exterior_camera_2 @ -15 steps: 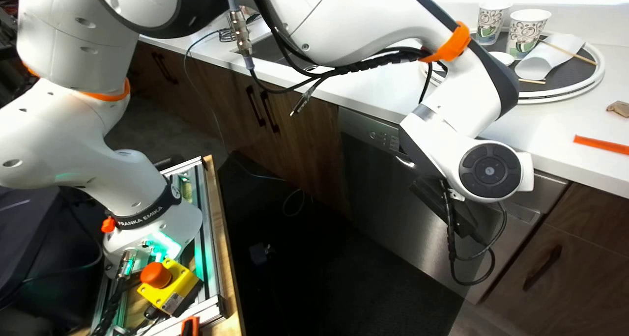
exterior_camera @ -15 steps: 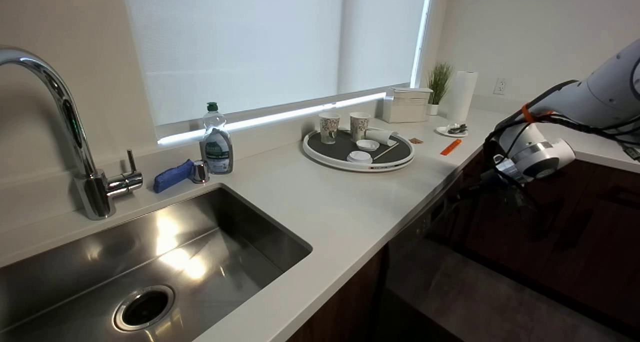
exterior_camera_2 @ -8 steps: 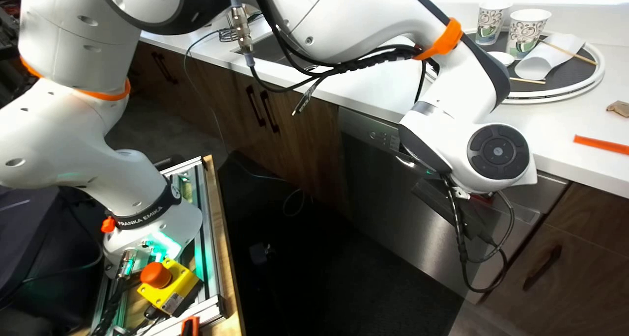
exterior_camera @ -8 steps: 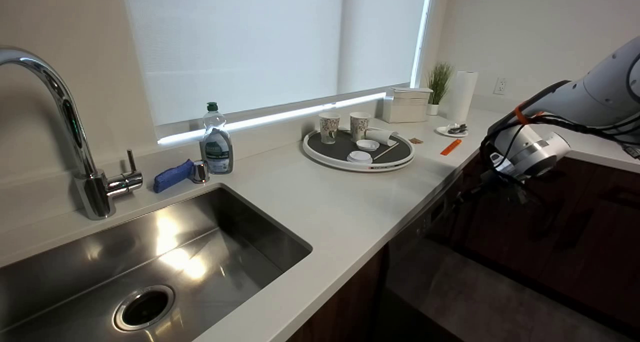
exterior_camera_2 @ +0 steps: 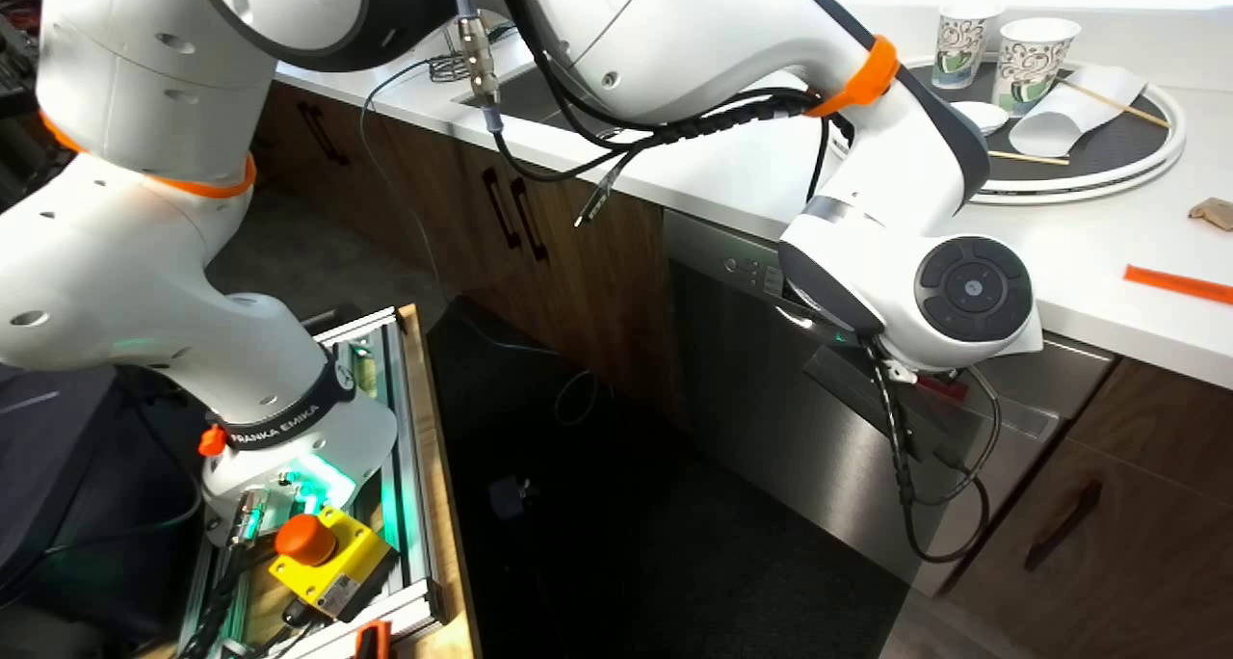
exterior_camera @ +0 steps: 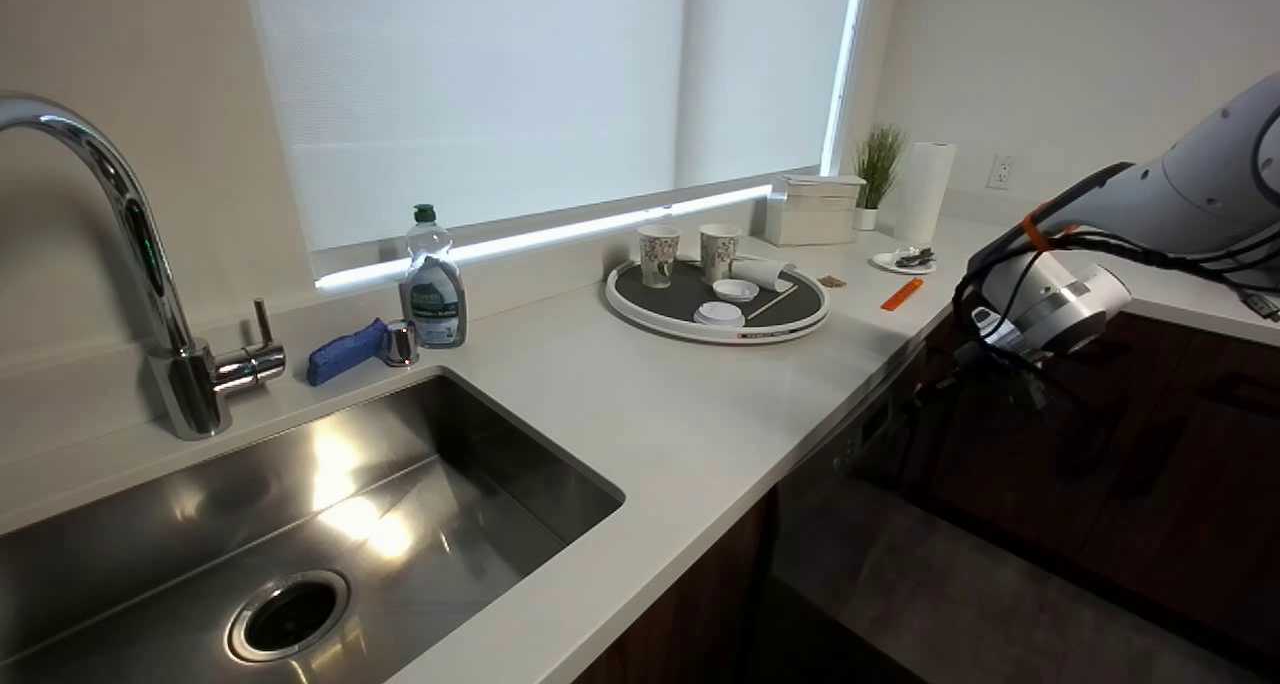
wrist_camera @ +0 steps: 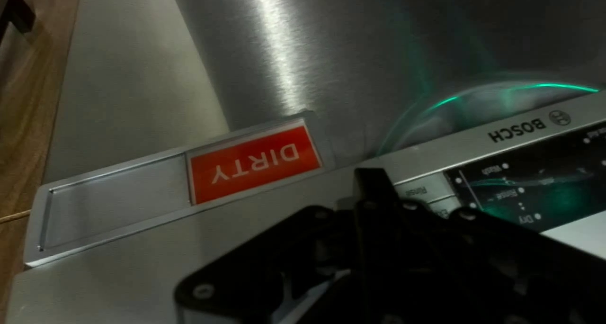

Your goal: Press the button on the washing machine

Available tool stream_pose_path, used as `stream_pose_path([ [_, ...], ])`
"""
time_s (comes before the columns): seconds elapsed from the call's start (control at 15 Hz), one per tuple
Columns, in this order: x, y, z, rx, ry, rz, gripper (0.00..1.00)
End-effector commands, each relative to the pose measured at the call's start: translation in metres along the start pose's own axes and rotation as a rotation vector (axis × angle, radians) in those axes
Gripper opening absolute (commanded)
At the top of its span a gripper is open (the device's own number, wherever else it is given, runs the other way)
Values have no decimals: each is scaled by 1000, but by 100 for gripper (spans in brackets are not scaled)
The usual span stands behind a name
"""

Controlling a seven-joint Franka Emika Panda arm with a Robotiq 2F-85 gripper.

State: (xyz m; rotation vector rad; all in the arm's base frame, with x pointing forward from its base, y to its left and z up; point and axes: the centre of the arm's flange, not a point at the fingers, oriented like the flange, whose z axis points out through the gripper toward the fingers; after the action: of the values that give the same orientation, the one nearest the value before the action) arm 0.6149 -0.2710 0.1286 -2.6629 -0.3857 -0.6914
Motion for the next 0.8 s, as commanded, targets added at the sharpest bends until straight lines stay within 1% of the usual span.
stream_pose_path([
  [0.0, -1, 1, 8, -4, -16, 1, 0],
  [0.2, -1, 2, 10, -16, -21, 1, 0],
  [0.73, -2, 6, 9, -23, 5, 11, 0],
])
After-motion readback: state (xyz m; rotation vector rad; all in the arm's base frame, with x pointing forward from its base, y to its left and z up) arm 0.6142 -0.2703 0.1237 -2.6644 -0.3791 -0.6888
